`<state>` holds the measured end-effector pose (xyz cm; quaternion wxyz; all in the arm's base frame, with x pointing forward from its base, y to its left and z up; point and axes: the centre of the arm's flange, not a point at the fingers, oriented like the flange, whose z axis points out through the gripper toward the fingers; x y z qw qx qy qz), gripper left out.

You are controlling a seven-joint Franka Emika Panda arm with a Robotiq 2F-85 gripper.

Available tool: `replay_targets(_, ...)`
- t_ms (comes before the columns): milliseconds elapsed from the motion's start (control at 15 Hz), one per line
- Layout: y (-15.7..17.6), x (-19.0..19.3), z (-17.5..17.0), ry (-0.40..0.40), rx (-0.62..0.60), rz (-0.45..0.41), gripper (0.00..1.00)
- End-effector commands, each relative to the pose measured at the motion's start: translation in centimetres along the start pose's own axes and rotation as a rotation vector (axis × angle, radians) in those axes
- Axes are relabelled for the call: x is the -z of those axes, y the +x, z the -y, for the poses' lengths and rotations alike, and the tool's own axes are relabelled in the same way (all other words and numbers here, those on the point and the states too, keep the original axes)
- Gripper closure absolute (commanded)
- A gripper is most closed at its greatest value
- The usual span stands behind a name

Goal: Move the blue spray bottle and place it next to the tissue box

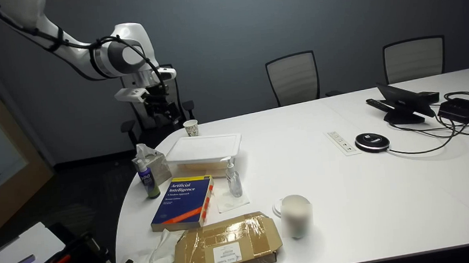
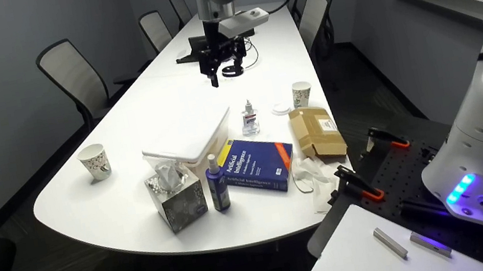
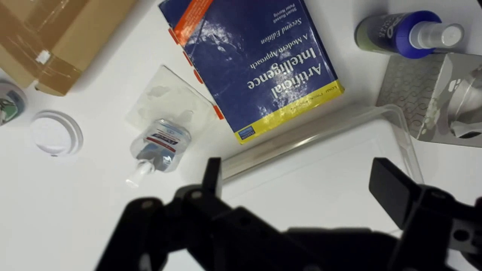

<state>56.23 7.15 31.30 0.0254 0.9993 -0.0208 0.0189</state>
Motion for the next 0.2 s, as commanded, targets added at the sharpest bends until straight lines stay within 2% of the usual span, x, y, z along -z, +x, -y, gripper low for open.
replay_targets(0,-2.11,1.28,-1.18,-0.011,-0.071,0.026,0.0)
replay_targets(133,-2.44,1.38,-1.76,-0.011,-0.092,0.029,0.0)
